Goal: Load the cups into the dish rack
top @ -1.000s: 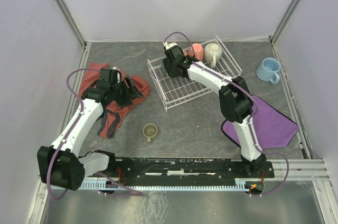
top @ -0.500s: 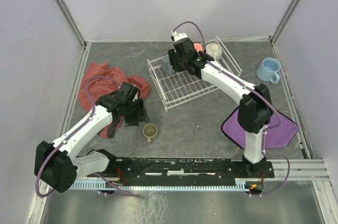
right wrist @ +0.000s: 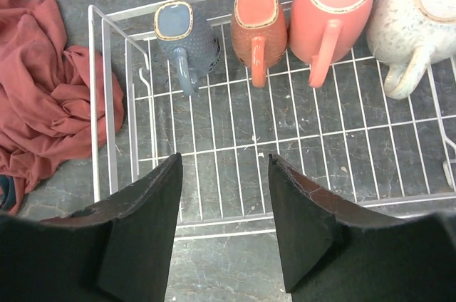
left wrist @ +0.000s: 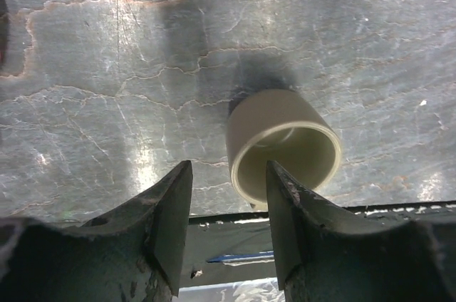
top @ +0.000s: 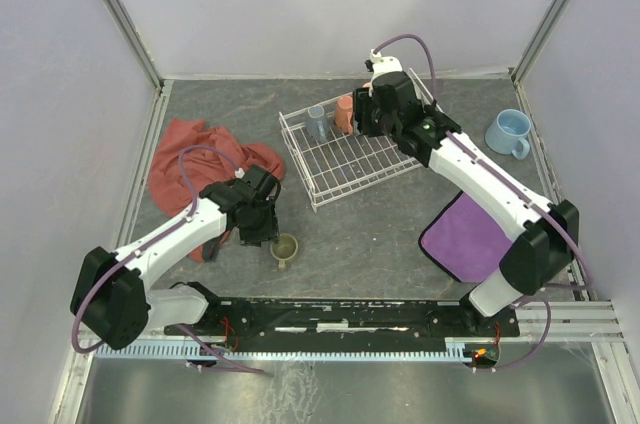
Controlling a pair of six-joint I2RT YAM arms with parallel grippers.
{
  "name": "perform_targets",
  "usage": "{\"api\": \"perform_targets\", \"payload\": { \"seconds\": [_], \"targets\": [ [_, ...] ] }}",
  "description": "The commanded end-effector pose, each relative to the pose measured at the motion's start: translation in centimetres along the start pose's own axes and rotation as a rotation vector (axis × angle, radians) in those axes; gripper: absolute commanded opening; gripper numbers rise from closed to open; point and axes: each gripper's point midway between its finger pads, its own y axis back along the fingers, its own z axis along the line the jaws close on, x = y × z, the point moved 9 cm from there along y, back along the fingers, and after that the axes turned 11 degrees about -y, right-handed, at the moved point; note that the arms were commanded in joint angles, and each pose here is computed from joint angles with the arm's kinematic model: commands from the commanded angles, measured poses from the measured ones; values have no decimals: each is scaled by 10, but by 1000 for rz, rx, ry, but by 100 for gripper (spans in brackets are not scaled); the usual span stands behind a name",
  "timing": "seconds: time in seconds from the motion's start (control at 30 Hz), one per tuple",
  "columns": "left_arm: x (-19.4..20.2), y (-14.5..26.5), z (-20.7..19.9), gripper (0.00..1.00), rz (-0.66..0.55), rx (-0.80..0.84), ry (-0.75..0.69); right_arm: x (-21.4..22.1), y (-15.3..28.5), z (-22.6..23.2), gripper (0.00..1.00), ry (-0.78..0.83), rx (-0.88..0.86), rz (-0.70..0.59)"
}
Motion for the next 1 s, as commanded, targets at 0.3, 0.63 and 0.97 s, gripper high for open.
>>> {"api": "perform_targets", "payload": {
  "seconds": [0.3, 0.63, 0.97],
  "targets": [
    [-1, -30, -6, 41, -4, -11, -56, -5, 42, -14, 60, -38, 6, -50],
    [1, -41, -14, 9, 28, -28, -94, -6, 56, -19, 60, -49, 3, -54],
    [-32, 19, -35, 3, -143, 149, 1, 8, 82, -2, 62, -130, -180, 247]
  ]
}}
